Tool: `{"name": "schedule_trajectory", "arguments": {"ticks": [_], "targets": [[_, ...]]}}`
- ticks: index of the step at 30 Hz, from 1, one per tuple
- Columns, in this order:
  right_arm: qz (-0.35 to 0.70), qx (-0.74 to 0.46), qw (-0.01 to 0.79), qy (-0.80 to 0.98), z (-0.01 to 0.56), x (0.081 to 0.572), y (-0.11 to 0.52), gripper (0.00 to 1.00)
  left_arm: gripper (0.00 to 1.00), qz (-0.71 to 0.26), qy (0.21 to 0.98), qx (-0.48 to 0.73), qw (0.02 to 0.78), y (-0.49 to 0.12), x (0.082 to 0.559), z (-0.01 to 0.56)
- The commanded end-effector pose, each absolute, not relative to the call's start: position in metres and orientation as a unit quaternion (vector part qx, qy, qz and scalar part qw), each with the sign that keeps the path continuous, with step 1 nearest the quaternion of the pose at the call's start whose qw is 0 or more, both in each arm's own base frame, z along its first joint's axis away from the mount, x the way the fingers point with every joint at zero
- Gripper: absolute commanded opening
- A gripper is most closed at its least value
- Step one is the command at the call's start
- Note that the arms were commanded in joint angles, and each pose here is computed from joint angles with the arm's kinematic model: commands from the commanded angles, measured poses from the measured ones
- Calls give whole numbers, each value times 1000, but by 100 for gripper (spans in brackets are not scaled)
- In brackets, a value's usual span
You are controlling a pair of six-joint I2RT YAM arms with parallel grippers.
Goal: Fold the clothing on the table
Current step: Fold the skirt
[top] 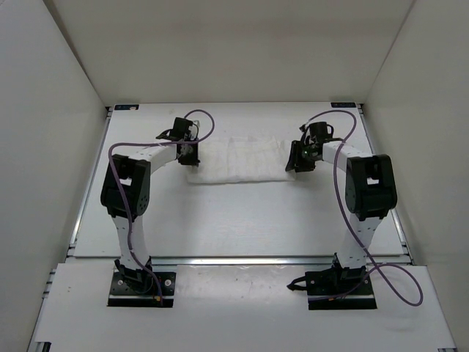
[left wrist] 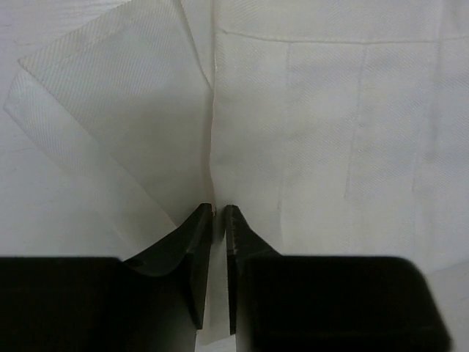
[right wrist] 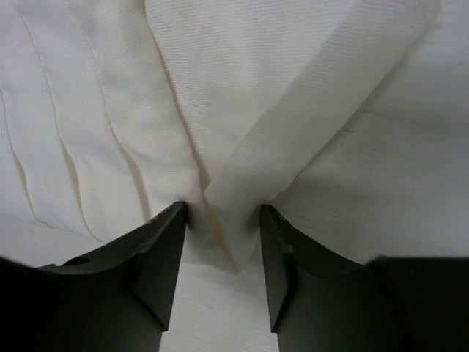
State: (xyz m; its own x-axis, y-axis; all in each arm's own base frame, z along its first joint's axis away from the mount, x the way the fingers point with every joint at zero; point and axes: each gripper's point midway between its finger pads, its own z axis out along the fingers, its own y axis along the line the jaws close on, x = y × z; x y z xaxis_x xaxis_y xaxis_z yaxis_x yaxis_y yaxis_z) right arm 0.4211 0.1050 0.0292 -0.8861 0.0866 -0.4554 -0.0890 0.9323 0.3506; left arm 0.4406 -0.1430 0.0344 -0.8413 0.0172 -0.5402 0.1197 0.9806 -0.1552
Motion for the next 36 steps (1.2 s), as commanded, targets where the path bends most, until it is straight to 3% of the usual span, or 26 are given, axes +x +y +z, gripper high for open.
{"name": "schedule_trajectory", "arguments": {"ticks": [1,3,5,10,17,25,31,36], "targets": [[176,-5,238,955,25,425,108,39,22,-82,951,47,293,-145,452,47],[175,-7,241,955,24,426,112,34,16,-83,953,46,289,-147,452,45],[174,-2,237,956,19,426,109,20,11,-84,954,45,285,-148,453,42],[153,14,234,960,21,428,95,1,0,-92,960,53,260,-153,449,32],[145,3,283,948,84,455,81,0,0,-123,962,69,233,-187,445,22],[243,-78,373,892,190,466,149,0,0,-173,962,65,200,-233,426,4],[332,-154,381,849,219,436,229,0,0,-207,957,54,198,-251,421,3],[374,-180,346,841,197,410,274,0,0,-251,949,26,190,-256,422,5]]}}
